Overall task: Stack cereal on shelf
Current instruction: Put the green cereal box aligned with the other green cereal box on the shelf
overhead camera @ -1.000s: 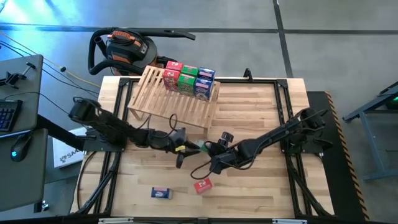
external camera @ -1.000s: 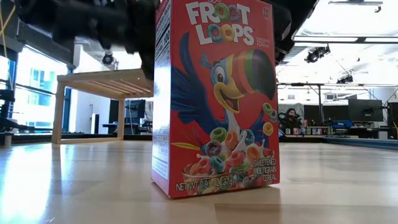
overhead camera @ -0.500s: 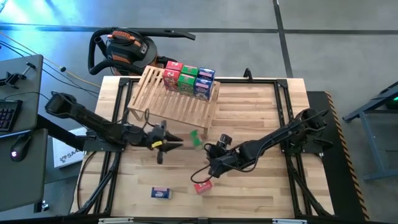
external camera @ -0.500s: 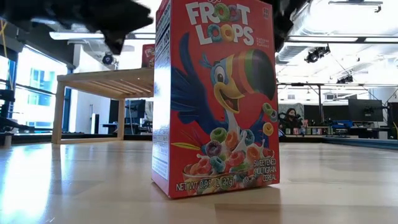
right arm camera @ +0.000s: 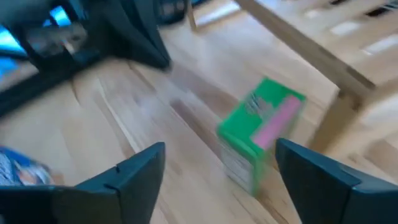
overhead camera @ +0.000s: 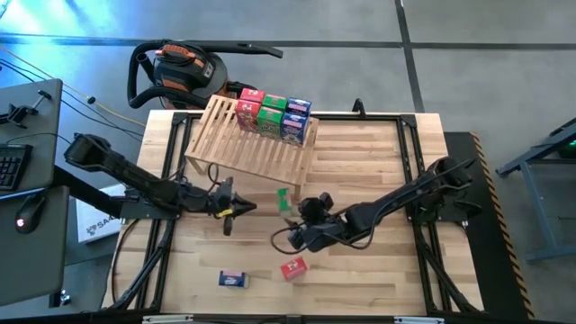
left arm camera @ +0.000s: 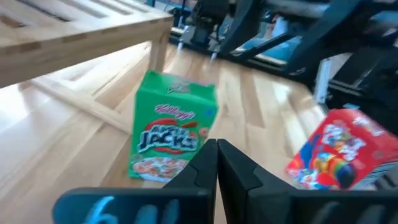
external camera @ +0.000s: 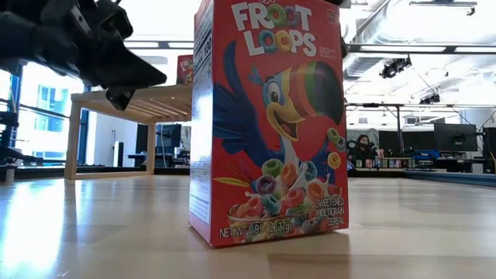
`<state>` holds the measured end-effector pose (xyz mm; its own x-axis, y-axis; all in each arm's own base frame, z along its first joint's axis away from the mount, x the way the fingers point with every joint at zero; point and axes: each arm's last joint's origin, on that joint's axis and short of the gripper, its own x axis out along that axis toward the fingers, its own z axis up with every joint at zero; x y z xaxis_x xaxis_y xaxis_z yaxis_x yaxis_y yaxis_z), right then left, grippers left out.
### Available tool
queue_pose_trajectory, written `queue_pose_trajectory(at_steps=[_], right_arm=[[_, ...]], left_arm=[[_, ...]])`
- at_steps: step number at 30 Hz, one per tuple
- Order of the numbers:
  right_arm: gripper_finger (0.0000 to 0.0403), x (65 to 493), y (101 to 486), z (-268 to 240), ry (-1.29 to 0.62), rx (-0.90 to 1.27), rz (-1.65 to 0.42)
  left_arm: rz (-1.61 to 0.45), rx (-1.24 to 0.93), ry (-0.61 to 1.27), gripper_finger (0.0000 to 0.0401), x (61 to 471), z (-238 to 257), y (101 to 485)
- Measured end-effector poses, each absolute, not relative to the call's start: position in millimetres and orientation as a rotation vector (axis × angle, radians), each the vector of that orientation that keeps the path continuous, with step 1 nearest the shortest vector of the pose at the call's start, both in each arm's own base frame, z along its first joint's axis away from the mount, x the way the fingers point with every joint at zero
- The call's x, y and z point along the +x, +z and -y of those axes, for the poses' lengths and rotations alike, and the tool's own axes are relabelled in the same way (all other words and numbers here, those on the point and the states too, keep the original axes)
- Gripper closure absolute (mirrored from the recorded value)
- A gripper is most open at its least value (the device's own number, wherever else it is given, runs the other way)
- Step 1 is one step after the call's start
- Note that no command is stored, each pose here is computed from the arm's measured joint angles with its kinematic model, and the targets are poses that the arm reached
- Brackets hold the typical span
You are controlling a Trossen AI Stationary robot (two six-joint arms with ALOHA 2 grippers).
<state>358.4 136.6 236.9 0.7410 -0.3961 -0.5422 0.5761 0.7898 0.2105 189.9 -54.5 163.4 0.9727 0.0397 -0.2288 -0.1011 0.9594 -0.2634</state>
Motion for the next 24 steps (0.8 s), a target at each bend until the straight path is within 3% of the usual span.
queue_pose_trajectory(at_steps=[9, 24], right_arm=[[0.0095, 384, 230, -128, -0.696, 0.463, -0.409], [0.0094, 438, 222, -125, -0.983, 0.415, -0.723]], left_arm=[[-0.241, -0.243, 0.087, 0.0398, 194, 55, 156], [-0.247, -0.222, 0.057, 0.0398, 192, 61, 156]])
